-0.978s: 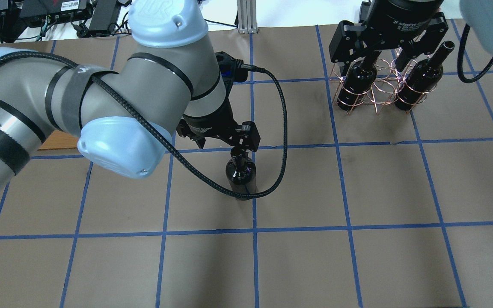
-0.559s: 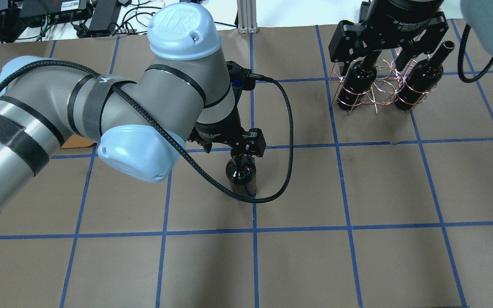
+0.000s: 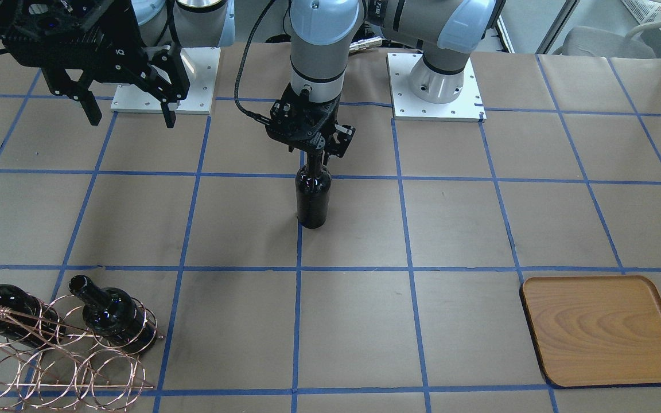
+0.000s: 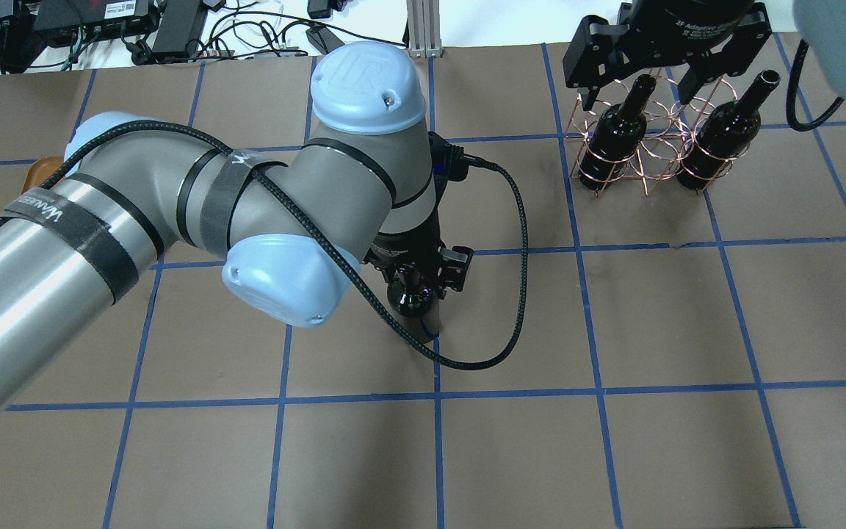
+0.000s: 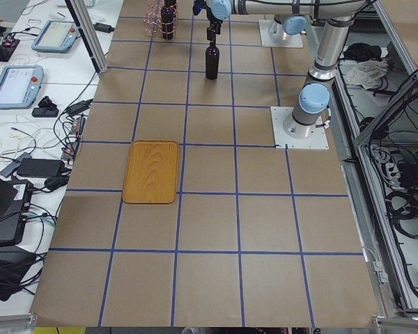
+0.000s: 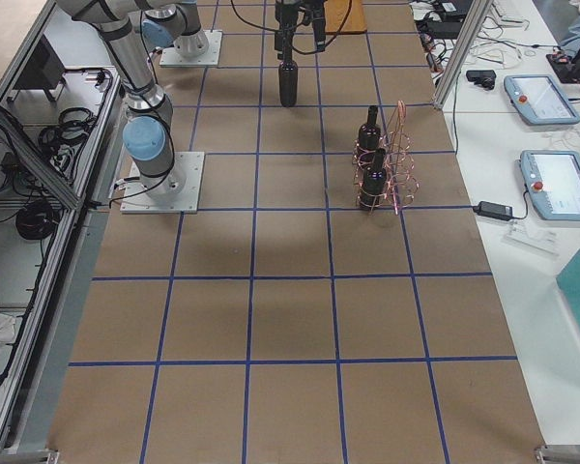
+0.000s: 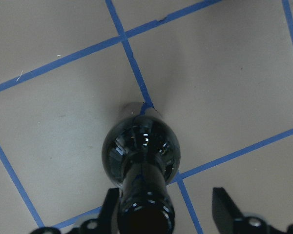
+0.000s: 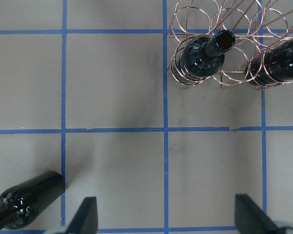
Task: Take wine from basket and place on tray
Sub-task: 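Close the left gripper around the bottle neck and lift it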
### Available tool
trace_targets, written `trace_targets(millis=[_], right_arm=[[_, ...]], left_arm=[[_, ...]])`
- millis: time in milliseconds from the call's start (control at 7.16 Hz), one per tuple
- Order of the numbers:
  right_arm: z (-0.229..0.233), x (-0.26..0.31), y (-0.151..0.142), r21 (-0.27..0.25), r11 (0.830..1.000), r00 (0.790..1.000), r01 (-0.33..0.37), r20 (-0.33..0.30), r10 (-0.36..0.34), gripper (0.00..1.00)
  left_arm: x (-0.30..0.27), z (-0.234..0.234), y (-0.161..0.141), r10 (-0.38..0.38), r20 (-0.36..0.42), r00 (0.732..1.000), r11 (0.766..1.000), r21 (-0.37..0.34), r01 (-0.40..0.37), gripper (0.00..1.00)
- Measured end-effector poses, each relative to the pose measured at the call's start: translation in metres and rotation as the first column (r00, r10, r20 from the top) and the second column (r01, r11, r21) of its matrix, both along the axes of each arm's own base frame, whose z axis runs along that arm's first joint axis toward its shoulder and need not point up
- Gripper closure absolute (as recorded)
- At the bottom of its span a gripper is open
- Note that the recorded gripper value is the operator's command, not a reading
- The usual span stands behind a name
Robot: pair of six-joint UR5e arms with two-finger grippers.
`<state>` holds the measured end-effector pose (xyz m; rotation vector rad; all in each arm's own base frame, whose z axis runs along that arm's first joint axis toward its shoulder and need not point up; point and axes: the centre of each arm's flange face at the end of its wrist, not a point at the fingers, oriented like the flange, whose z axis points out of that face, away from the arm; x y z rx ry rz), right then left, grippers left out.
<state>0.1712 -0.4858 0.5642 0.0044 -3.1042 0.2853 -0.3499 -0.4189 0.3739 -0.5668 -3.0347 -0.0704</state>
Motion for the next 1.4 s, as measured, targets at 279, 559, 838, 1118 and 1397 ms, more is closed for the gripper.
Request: trace_targets(millis=[279,559,838,1118,1397], right_arm=[[0.0,0.0,-0.001,-0.002,1.0,1.0,0.0,0.0,0.0,0.0],[0.0,0.0,-0.001,-0.002,1.0,1.0,0.0,0.0,0.0,0.0],[-0.001,0.0,-0.001,-0.001,1.0,1.0,0.0,-0.001,0.0,0.0],[-0.001,0.0,-0.001,-0.001,1.0,1.0,-0.001,-0.001,0.001,0.0],[-0.001,0.0,-0.001,-0.001,1.0,1.0,-0.001,-0.001,0.001,0.0]], left_arm=[[0.002,-0.003,0.001,-0.008,0.011,1.0,1.0,0.002,0.008,0.85],[0.004,-0.003,-0.001,-0.01,0.029,1.0,1.0,-0.008,0.01,1.0],[0.007,0.006,-0.001,-0.002,0.031,1.0,1.0,-0.018,0.003,0.01],[0.012,0.013,0.002,0.009,0.033,0.999,1.0,-0.019,-0.009,0.0],[0.012,0.014,0.002,0.012,0.034,0.999,1.0,-0.015,-0.011,0.0]])
